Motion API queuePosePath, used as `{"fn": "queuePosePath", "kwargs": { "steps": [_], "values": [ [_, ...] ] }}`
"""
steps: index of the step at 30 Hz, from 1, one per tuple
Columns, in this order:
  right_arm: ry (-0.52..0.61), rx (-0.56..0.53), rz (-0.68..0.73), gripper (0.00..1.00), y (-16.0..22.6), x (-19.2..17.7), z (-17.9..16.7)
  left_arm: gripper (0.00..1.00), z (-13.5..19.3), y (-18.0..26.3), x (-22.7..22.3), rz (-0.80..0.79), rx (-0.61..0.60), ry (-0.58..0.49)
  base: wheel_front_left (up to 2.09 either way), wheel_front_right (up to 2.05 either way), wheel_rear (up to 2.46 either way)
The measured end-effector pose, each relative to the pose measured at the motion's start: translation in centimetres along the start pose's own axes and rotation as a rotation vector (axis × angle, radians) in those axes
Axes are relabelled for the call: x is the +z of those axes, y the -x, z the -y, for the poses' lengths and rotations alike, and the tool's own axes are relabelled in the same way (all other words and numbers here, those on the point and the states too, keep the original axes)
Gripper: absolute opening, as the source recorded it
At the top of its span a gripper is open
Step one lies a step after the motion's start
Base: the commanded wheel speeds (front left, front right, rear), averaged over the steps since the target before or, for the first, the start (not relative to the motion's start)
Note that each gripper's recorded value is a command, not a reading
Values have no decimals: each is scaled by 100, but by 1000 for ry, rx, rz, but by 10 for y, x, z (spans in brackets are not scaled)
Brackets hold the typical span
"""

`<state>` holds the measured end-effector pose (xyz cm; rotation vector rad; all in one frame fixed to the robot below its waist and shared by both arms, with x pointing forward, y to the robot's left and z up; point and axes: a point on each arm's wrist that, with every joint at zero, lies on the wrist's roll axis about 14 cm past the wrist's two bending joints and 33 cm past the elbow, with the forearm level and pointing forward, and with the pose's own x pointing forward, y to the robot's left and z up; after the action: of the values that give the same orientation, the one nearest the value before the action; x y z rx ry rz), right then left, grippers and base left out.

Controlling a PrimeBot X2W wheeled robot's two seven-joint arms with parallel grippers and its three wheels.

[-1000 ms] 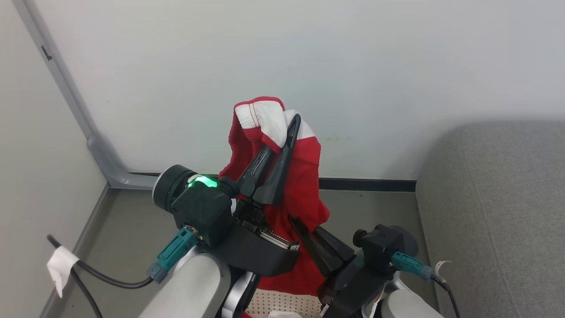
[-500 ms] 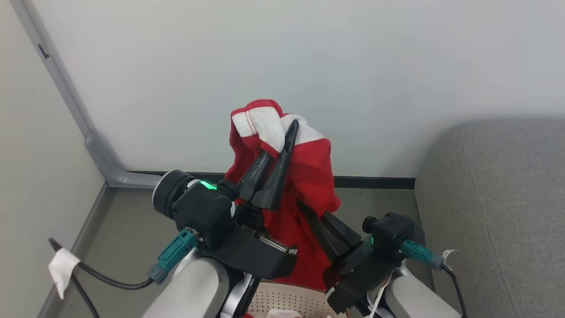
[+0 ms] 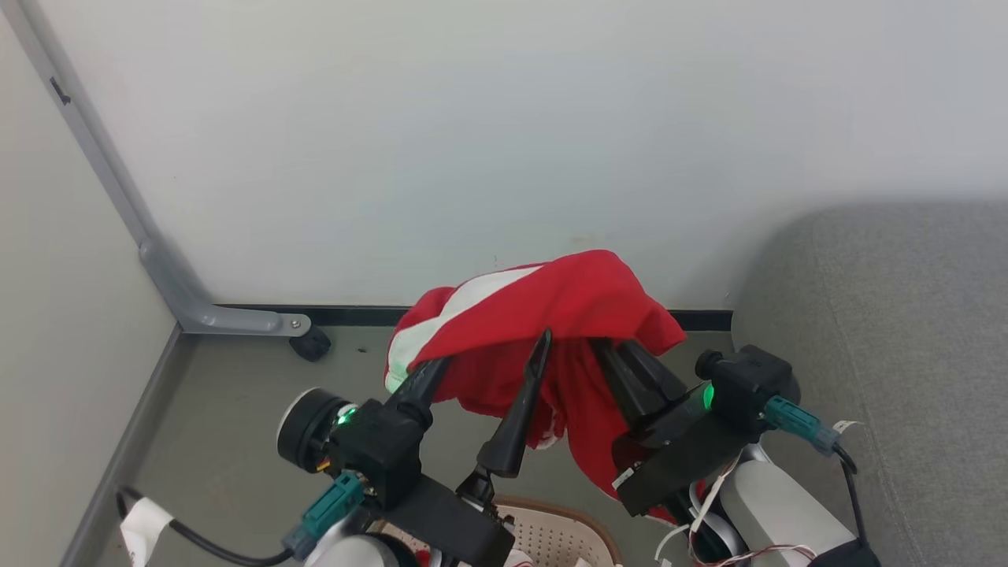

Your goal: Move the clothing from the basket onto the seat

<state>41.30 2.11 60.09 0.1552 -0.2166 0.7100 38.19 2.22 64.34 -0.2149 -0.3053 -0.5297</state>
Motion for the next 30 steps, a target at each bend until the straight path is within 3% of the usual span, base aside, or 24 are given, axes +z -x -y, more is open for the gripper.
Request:
{"fn": "queuePosePath", "kwargs": {
  "steps": [14, 30],
  "values": [
    [26, -172, -2, 0, 24, 1, 59, 100, 18, 28, -56, -176, -52, 6, 0, 0, 0],
    [81, -458, -3, 0, 91, 10, 140, 100, 56, 35, -86, -255, -183, 34, 0, 0, 0]
  ]
}}
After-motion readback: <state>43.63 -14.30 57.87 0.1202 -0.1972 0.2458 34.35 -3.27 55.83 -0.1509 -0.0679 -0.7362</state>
